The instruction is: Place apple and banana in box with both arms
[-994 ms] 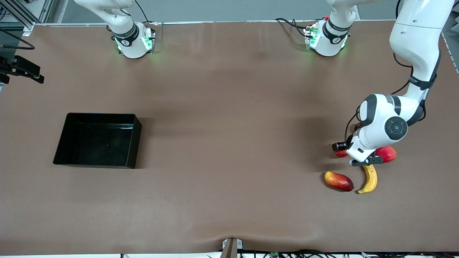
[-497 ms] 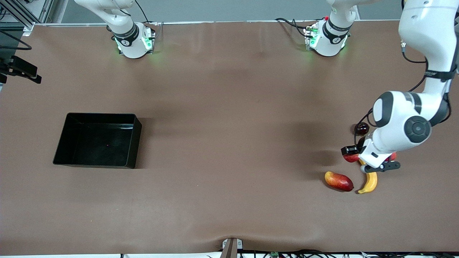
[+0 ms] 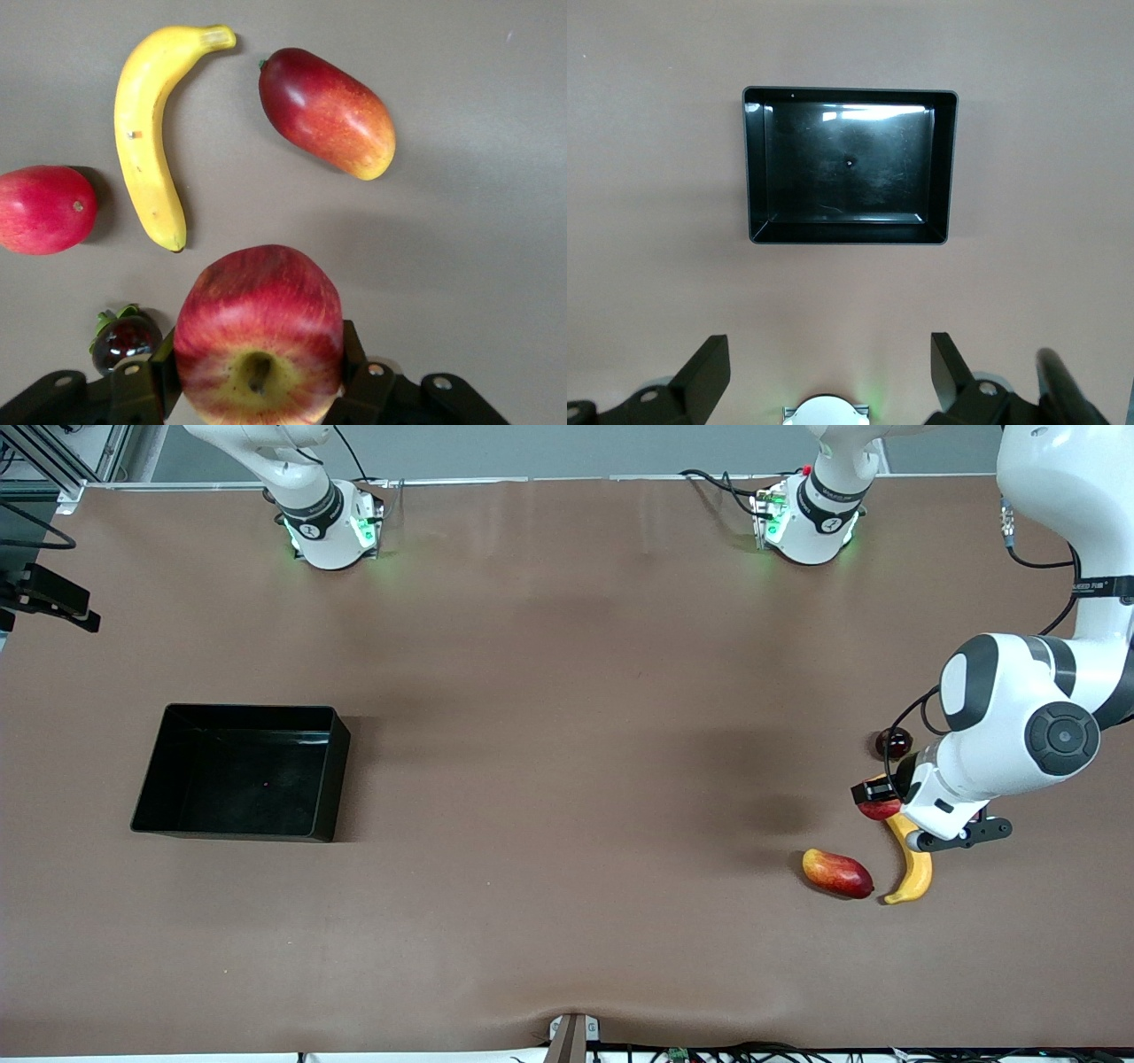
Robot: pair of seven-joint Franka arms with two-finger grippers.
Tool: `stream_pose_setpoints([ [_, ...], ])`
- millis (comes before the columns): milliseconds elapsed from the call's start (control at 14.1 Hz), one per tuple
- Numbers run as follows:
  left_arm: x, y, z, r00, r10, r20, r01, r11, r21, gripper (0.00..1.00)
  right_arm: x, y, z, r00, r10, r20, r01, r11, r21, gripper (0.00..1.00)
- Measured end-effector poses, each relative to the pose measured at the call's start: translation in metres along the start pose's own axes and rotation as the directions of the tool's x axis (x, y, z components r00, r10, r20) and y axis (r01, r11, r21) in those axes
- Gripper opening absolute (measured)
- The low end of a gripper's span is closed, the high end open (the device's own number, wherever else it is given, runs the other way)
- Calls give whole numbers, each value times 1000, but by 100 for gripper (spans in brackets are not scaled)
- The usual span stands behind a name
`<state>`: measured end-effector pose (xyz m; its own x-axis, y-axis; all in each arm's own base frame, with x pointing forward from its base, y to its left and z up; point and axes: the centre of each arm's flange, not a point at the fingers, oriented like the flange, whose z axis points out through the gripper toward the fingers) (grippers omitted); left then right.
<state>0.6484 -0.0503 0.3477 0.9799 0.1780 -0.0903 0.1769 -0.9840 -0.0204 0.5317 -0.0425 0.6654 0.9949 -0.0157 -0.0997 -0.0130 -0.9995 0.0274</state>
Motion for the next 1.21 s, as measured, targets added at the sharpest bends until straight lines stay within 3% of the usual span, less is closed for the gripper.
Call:
stream_pose_setpoints([
  [426,-3,0,1,1000,1,25,-2,1000,8,68,1,2,0,1000,4,-6,-4,1000,6,100],
  [781,-4,0,2,999,2,37,-2,1000,12,68,1,2,0,1000,6,-15,-4,993,119,100],
  [1065,-5,0,3,999,3,42,-3,1000,13,68,13,14,4,998,33,-58,-25,992,124,100],
  [1207,-5,1,3,999,3,45,-4,1000,13,68,26,30,20,997,62,-53,-54,990,128,100],
])
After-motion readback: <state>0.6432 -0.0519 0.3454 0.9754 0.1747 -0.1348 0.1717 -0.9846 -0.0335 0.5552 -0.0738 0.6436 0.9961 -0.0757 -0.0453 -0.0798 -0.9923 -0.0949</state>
